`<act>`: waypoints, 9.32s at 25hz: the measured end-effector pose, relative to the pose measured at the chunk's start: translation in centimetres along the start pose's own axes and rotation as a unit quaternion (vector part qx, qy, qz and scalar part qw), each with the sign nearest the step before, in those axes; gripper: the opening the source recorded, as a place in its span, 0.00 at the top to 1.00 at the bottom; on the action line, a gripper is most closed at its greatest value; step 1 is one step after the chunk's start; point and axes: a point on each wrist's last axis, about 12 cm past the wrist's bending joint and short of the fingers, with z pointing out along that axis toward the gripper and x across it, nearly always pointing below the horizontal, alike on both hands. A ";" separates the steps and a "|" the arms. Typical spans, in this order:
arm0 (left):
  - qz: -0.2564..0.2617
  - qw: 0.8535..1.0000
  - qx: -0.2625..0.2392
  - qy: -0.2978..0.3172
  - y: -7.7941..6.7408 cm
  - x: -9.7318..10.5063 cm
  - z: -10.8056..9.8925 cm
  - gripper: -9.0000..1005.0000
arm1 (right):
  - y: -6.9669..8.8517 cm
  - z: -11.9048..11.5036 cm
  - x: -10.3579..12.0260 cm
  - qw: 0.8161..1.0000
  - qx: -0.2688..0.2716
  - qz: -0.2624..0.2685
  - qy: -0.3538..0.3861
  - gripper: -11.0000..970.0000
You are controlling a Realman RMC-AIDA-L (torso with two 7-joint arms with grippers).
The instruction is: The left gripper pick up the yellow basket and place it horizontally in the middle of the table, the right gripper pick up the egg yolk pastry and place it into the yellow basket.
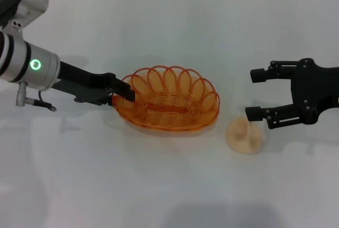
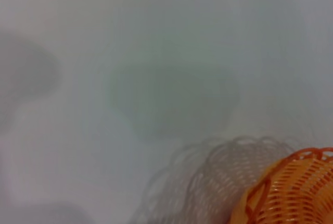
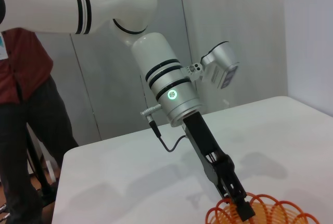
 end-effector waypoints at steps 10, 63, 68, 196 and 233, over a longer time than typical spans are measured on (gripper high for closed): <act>0.007 0.999 -0.017 -0.034 1.5 0.0 -1.9 0.26 | -0.1 0.2 -0.2 1.000 0.000 -0.001 -0.001 0.12; 0.476 0.848 0.166 -0.159 -1.7 5.5 -12.2 0.12 | -2.3 4.1 0.0 0.975 0.066 0.110 0.180 0.12; 0.473 0.850 0.165 -0.162 -1.6 5.5 -12.1 0.12 | -2.2 4.5 0.5 0.972 0.069 0.121 0.187 0.12; 0.465 0.844 0.175 -0.201 -2.4 5.0 -11.6 0.12 | -1.0 14.0 -5.4 0.988 0.043 -0.058 0.139 0.78; 0.467 0.850 0.160 -0.183 0.9 7.0 -10.7 0.12 | -0.8 2.9 1.3 0.995 0.080 0.021 0.048 0.11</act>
